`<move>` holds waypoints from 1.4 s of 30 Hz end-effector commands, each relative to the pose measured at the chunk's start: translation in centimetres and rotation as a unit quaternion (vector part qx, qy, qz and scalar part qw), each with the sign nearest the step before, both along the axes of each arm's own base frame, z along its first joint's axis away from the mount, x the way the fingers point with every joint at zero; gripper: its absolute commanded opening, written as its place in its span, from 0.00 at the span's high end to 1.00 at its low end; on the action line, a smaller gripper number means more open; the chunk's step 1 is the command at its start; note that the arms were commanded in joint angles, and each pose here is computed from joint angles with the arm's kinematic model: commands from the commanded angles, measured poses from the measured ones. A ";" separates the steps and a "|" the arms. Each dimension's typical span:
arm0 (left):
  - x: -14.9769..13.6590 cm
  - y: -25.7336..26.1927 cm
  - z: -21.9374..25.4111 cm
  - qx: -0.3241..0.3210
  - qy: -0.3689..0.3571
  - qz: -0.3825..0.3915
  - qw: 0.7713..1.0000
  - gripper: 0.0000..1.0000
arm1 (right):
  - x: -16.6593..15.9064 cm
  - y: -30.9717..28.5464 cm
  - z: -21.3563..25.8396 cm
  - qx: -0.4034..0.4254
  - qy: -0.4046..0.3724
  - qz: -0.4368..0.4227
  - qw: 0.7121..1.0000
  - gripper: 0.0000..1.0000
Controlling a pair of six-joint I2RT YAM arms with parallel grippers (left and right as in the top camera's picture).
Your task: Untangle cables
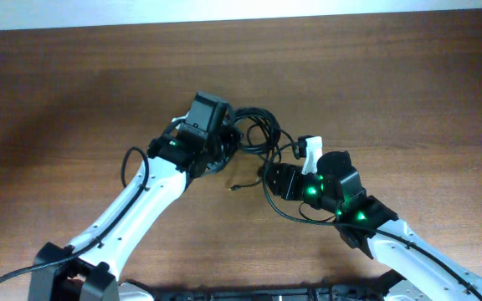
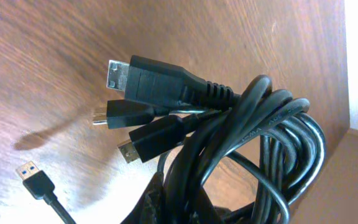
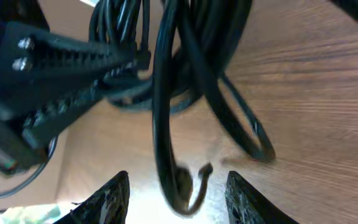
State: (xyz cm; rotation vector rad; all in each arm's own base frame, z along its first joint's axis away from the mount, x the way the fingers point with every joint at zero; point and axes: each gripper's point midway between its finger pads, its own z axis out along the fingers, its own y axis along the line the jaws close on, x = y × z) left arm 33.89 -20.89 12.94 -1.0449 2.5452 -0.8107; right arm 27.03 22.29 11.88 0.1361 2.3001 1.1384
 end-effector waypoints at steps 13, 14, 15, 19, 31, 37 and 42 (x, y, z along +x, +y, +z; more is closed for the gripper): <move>1.3 1.3 1.6 0.179 -0.136 -0.144 0.964 1.00 | -2.4 2.3 0.6 0.059 0.045 0.074 0.995 0.96; 1.3 1.2 1.6 0.190 -0.143 -0.164 0.957 1.00 | -2.6 2.5 0.7 0.064 0.046 0.082 0.994 0.96; 1.3 1.2 1.6 0.201 -0.150 -0.185 0.950 1.00 | -2.8 2.7 1.0 0.071 0.047 0.091 0.992 0.96; 0.8 0.3 1.5 0.211 -0.169 -0.258 0.927 1.00 | -1.8 3.1 3.6 0.119 0.020 0.086 0.989 0.96; -2.3 -5.9 3.7 0.093 -0.259 -0.453 0.848 1.00 | 3.2 -2.3 3.6 0.128 0.018 -0.042 0.991 0.96; -4.0 -7.6 4.1 0.090 -0.302 -0.528 0.788 1.00 | 4.7 -3.7 3.2 0.107 0.005 -0.097 0.989 0.96; -6.4 -9.3 5.2 0.037 -0.345 -0.595 0.725 1.00 | 5.9 -5.5 2.4 0.096 0.011 -0.166 0.981 0.96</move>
